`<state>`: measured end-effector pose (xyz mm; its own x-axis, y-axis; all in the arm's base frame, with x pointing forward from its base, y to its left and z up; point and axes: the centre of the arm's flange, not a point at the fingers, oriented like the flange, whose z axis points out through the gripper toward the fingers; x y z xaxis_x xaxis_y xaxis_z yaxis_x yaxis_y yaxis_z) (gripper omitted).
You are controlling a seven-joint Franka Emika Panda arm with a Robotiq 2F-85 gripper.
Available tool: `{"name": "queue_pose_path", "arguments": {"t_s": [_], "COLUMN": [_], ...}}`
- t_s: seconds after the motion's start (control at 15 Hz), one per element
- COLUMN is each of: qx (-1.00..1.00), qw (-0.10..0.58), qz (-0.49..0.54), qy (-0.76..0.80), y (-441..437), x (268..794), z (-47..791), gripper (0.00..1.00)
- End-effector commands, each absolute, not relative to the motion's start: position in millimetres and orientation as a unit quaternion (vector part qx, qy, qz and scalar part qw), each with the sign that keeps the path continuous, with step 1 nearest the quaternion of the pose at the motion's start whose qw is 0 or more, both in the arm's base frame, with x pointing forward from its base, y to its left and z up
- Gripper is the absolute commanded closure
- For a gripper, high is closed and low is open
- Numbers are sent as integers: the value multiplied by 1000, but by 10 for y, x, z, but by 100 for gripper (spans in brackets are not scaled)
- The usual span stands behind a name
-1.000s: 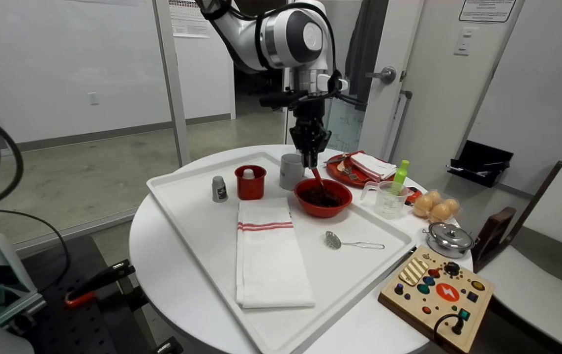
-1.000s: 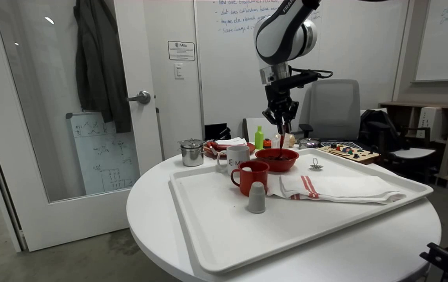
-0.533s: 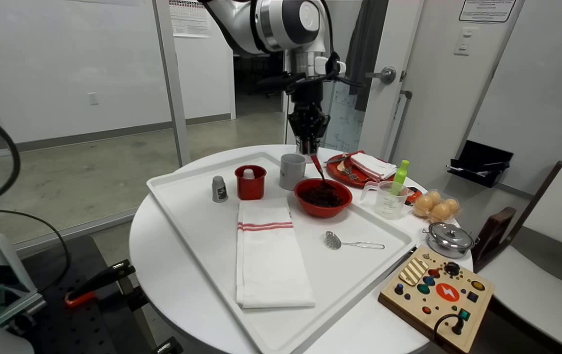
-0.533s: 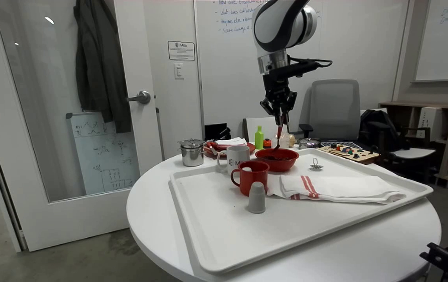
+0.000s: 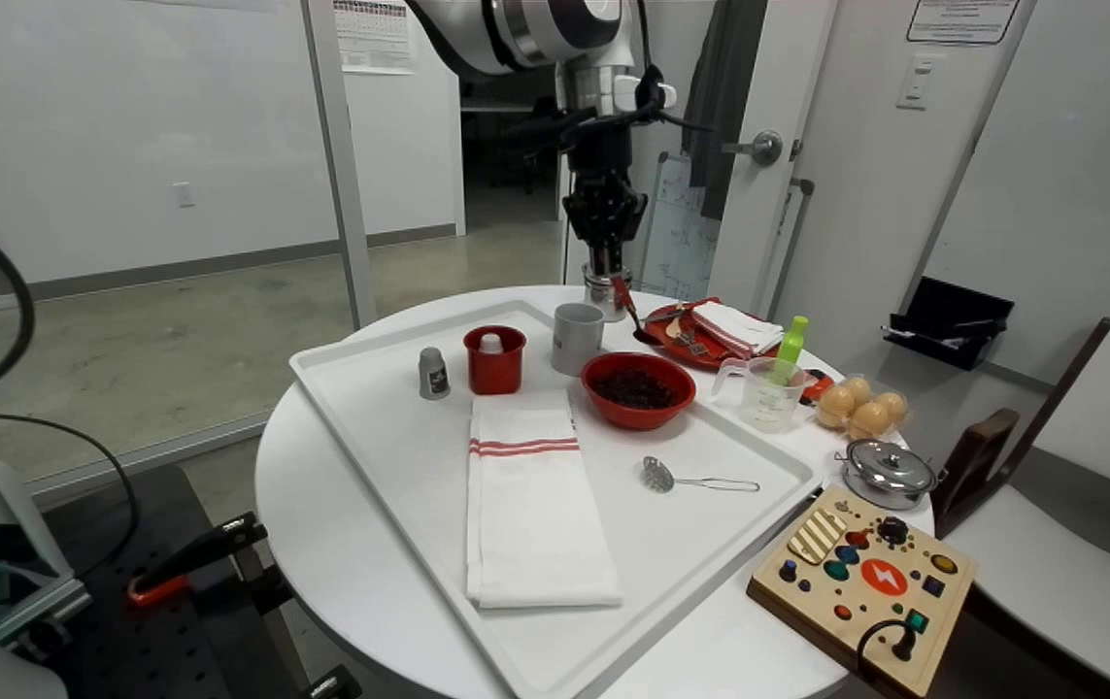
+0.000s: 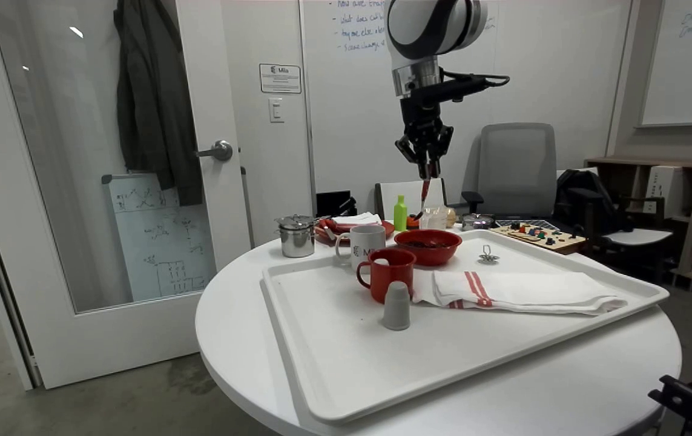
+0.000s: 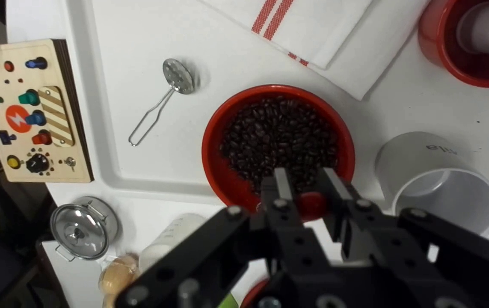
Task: Put the salt and pepper shaker in the red mug and use the spoon to mix the contents of the red bowl
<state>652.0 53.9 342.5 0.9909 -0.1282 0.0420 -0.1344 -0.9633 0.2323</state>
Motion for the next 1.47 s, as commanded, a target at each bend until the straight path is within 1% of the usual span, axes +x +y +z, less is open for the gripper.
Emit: {"name": "queue_pose_path", "arguments": {"t_s": [0.0,0.47,1.0,1.4], "qx": [990,991,993,993], "qw": [130,128,115,114], "qz": [27,40,32,11], "qy": [-53,-26,-2,13], "y": [737,1049,1354,1543], "x": [6512,6523,6556,6604], "z": [3760,3974,3888,3654], "gripper": [89,89,89,89]}}
